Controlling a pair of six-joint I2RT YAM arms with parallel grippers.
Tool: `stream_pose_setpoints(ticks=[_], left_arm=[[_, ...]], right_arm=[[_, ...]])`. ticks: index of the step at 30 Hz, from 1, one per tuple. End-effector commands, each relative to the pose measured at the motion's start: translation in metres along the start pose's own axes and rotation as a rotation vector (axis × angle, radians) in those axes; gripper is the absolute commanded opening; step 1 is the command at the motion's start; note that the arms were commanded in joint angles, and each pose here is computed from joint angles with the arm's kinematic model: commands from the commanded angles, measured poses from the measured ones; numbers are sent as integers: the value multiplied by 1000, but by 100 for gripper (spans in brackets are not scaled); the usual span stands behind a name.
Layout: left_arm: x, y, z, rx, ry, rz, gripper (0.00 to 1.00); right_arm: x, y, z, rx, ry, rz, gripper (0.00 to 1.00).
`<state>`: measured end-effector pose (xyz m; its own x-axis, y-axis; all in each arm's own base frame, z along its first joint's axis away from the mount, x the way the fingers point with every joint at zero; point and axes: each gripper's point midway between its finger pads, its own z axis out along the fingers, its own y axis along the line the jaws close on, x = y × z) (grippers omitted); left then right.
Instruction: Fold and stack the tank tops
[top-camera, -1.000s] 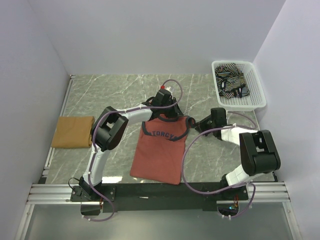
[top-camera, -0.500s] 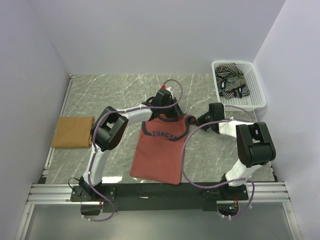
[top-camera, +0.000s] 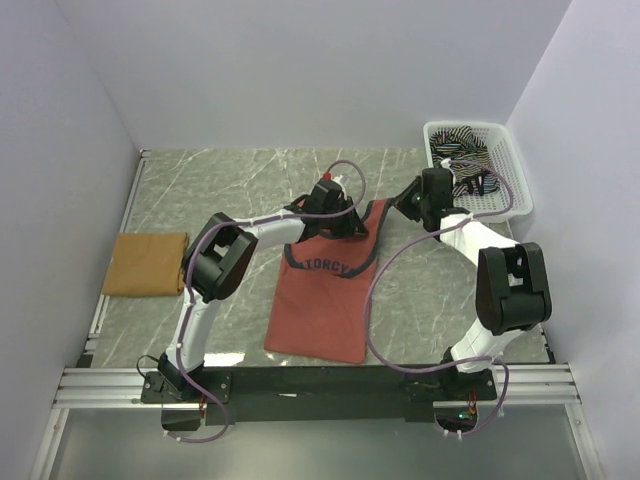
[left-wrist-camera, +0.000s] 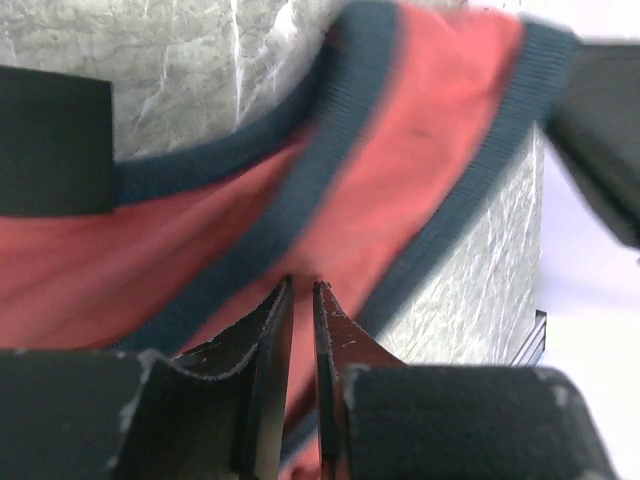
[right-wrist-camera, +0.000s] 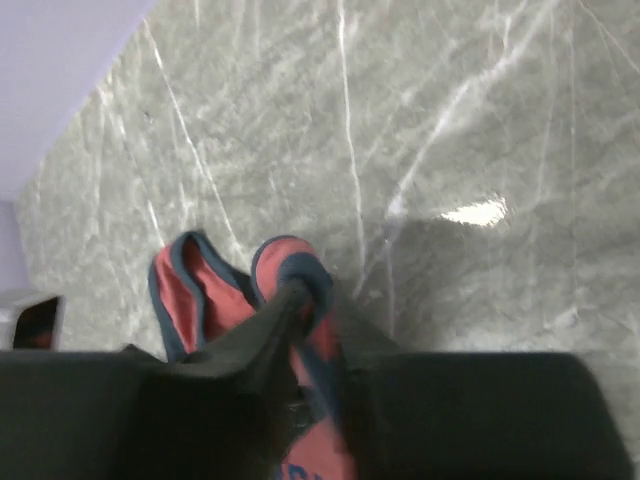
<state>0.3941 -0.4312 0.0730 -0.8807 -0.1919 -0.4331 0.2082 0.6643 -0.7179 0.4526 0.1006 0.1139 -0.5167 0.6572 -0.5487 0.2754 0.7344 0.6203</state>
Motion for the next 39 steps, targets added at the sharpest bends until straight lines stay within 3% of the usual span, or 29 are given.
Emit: stream_pose_setpoints(ticks=[1,6,16,24,29,39], left_arm=[[-1,-3,9,30,5,1,19],[-2,0,15,22,4,-6,18],[-33,-4,15,12,-87,-27,18],[-52,-13,33,37,-98,-31,19],[-44,4,56,20,-64,-43,18],[-41,35,73,-57,-84,-82,18]], right_arm=[[-19,7,4,5,-36,-81,38],[-15,-4,9,72,11,-86,49],[2,-36,10,196,16,-30,50],[15,-55,11,249,20,31,38],[18,-60,14,268,31,34,27],[17,-48,43,229,69,8,25]])
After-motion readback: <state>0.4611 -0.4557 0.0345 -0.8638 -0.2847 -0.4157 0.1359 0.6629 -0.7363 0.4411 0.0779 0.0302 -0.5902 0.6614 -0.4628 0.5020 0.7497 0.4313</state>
